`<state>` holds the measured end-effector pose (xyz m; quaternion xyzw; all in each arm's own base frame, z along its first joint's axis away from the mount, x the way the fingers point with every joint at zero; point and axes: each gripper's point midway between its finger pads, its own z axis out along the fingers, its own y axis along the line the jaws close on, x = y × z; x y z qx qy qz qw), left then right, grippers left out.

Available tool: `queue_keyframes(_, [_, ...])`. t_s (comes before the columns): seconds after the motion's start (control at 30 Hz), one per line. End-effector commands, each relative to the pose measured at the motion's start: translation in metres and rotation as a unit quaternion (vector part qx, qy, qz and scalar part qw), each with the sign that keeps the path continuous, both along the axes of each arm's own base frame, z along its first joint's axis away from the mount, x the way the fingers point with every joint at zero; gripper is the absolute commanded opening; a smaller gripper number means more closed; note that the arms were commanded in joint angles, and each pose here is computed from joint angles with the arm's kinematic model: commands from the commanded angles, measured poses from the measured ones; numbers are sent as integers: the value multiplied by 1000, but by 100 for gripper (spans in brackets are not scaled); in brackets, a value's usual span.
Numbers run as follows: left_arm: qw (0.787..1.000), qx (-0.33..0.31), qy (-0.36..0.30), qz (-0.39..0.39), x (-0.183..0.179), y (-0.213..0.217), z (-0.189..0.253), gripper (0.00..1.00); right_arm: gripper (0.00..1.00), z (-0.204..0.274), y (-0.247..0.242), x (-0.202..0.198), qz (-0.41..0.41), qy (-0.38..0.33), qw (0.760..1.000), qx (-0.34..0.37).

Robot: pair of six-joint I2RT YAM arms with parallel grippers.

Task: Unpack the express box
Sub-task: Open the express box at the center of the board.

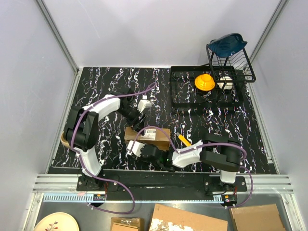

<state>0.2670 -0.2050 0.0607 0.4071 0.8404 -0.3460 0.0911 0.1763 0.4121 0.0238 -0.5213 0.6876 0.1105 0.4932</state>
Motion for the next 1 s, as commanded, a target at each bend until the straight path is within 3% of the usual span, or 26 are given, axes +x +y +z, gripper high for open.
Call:
queue_keyframes(0.0, [990, 98, -99, 2, 36, 40, -22, 74, 47, -28, -5, -59, 138, 121, 982, -32])
queue_keyframes(0.37, [992, 82, -93, 7, 21, 39, -24, 73, 48, 6, 27, -46, 220, 171, 960, 27])
queue_keyframes(0.6, [992, 77, -103, 15, 17, 36, -24, 73, 47, 17, 32, -29, 215, 177, 960, 32])
queue_keyframes(0.7, [991, 77, -106, 23, 16, 36, -22, 72, 48, 28, 28, -14, 190, 149, 970, 35])
queue_keyframes(0.97, [991, 84, -99, 45, 14, 35, -29, 70, 44, 88, 35, 19, 137, 35, 980, 138])
